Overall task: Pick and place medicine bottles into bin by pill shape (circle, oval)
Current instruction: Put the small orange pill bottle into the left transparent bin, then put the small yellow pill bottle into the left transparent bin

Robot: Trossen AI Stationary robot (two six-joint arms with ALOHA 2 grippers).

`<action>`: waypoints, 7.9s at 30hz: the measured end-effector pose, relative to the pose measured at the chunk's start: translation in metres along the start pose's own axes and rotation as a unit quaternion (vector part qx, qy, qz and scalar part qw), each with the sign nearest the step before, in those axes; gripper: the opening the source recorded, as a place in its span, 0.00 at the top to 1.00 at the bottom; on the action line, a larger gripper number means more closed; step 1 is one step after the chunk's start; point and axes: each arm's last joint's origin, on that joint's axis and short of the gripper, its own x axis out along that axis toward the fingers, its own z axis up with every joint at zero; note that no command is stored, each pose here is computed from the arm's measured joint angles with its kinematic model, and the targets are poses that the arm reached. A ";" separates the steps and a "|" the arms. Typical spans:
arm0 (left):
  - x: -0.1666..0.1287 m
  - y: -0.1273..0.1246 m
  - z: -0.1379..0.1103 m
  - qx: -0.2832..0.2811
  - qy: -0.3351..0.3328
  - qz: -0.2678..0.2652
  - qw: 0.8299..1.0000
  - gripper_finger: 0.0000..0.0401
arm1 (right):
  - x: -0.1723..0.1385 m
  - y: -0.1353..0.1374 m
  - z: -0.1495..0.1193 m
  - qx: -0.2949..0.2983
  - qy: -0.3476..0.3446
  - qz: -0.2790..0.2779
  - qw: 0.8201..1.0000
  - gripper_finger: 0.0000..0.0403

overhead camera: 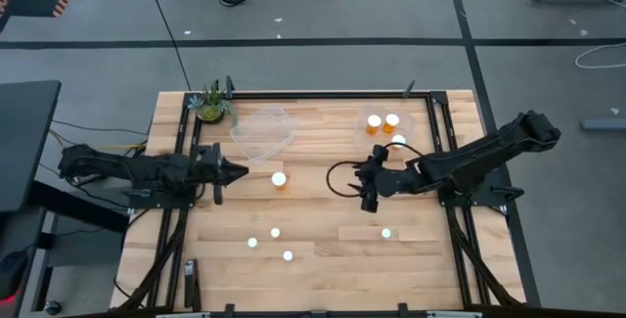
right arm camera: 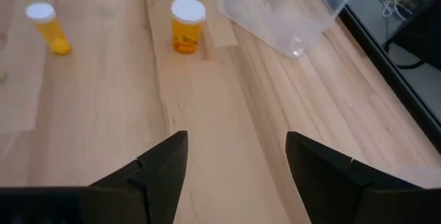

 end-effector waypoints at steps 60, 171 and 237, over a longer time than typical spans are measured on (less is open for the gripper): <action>0.130 -0.158 0.005 0.177 0.498 -0.052 0.847 0.47 | -0.002 -0.007 -0.015 -0.016 0.029 -0.043 0.999 0.37; 0.201 0.040 0.111 0.136 0.465 0.173 0.858 0.69 | -0.002 -0.007 -0.014 -0.008 0.021 -0.040 0.999 0.37; 0.212 0.169 0.074 0.028 0.506 0.275 0.817 0.46 | -0.002 -0.006 -0.013 -0.008 0.017 -0.039 0.999 0.37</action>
